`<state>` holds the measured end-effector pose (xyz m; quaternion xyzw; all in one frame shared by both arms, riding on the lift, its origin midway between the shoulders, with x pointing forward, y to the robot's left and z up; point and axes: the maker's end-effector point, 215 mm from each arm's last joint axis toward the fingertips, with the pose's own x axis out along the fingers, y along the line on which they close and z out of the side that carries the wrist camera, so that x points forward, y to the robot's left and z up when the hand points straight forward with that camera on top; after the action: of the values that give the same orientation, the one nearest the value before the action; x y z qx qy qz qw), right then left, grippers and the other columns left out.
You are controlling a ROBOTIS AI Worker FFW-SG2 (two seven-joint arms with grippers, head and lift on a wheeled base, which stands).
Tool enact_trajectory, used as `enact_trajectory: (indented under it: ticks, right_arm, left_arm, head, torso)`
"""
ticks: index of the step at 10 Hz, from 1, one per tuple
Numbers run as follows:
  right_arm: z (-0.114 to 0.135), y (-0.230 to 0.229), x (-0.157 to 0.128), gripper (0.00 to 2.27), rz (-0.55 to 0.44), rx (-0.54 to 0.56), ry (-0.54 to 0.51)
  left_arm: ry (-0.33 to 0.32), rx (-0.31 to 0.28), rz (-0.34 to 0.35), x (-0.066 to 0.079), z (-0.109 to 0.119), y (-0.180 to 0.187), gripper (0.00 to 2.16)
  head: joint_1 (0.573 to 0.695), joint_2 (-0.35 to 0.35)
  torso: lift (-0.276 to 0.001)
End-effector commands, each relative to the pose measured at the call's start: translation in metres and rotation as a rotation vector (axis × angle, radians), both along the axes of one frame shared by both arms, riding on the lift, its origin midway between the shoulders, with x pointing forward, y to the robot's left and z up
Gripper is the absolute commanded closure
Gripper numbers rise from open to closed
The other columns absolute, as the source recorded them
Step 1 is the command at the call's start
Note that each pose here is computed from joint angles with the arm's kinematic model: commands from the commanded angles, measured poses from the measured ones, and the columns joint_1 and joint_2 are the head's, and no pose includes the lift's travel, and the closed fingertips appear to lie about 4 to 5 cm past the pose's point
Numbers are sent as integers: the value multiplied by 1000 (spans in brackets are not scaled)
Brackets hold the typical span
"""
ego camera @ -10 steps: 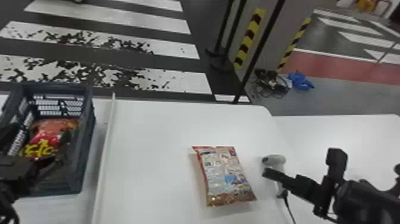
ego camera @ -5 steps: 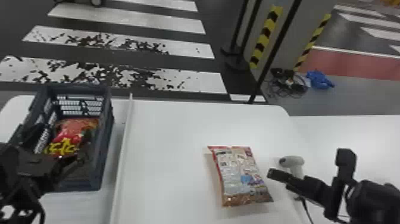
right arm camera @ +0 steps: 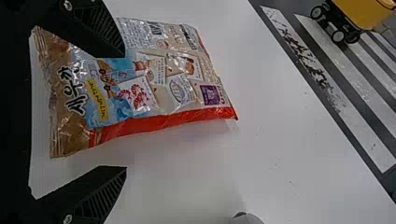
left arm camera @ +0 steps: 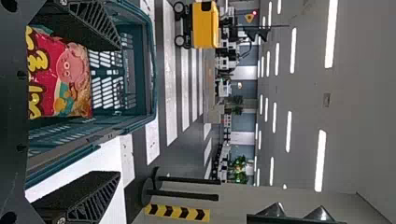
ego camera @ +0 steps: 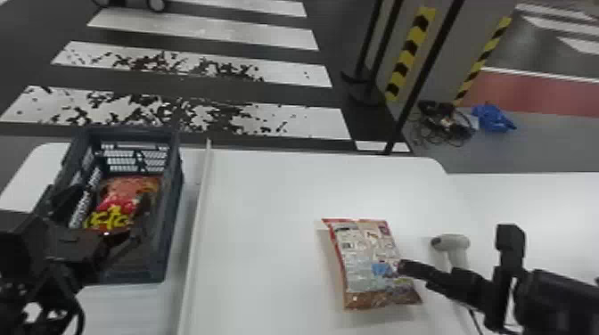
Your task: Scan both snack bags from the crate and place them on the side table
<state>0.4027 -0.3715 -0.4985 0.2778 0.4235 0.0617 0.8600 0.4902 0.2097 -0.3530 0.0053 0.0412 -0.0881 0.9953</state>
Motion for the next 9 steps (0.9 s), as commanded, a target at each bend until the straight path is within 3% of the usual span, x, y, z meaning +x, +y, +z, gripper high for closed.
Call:
enact_trajectory:
  ticks: [1, 5, 6, 7, 8, 9]
  right_arm:
    - [-6, 4, 3, 73, 27, -17, 4]
    - [-19, 16, 4, 137, 85, -28, 27]
    - [-18, 17, 5, 545, 92, -23, 22]
    - [-18, 16, 4, 1143, 101, -26, 20]
    - [-18, 14, 5, 1892, 101, -36, 23]
    - [-17, 12, 6, 2175, 110, -47, 14]
  left_arm:
    - [2, 0, 0, 0, -1, 0, 39]
    - [5, -1, 1, 0, -3, 0, 39]
    - [7, -1, 1, 0, -4, 1, 39]
    - [7, -1, 1, 0, -4, 1, 39]
    - [7, -1, 1, 0, -4, 1, 39]
    - [7, -1, 1, 0, -4, 1, 39]
  head:
    - [695, -203]
    - [695, -186]
    - [695, -182]
    - [695, -179]
    - [695, -178]
    - [695, -179]
  torso:
    - [-98]
    - [-98]
    - [-98]
    - [-98]
    - [-98]
    - [-98]
